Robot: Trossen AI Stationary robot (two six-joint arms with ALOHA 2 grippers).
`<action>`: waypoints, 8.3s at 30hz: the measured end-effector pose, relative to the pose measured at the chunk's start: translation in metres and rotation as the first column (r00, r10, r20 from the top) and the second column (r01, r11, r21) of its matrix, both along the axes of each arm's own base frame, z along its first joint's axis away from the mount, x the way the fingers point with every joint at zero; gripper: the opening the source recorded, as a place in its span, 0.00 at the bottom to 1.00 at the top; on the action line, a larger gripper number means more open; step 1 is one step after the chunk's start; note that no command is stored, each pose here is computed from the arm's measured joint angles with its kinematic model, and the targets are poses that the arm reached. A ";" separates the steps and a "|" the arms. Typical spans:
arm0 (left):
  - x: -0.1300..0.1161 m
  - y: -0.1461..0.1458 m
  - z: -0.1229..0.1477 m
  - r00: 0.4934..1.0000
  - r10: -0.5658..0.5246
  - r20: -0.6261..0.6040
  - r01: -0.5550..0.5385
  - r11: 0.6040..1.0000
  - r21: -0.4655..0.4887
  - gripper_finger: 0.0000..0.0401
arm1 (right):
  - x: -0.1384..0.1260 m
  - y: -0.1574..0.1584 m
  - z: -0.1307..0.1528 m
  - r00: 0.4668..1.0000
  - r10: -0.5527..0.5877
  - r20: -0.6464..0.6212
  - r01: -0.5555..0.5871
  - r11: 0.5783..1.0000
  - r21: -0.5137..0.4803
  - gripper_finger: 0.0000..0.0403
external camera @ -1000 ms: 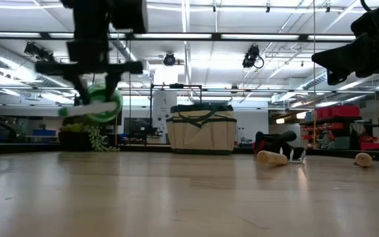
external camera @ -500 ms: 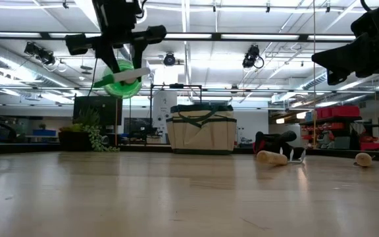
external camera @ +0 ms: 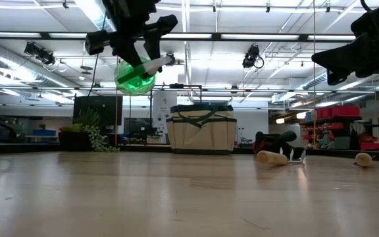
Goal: Pick & Place Garden tools in Gardening bag
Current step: Put the green spray bottle into the white gardening bag
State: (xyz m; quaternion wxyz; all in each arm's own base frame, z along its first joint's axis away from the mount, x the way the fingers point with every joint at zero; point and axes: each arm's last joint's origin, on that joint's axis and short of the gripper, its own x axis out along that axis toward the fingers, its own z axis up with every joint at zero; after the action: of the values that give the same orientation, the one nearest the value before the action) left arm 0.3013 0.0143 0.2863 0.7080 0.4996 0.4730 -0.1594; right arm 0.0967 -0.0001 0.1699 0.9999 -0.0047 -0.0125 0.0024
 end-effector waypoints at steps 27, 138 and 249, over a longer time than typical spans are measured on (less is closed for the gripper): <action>0.008 0.022 0.042 0.976 0.129 0.176 -0.127 0.992 -0.027 0.38 | 0.000 0.000 0.000 1.000 0.000 0.000 0.000 1.000 0.000 0.06; 0.045 0.061 0.060 0.766 0.643 0.000 -0.499 0.594 -0.631 0.37 | 0.000 0.000 0.000 1.000 -0.001 0.000 0.001 1.000 0.000 0.06; 0.076 0.067 0.008 0.759 0.600 -0.253 -0.634 0.593 -0.496 0.37 | 0.037 -0.003 0.149 0.993 -0.094 -0.066 0.113 0.890 0.441 0.00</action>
State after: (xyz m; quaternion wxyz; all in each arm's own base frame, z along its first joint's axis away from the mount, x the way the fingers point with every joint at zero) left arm 0.3777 0.0817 0.2940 0.8175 0.0724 0.5692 -0.0490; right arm 0.1335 -0.0032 0.3187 0.9733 0.2229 0.0089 -0.0536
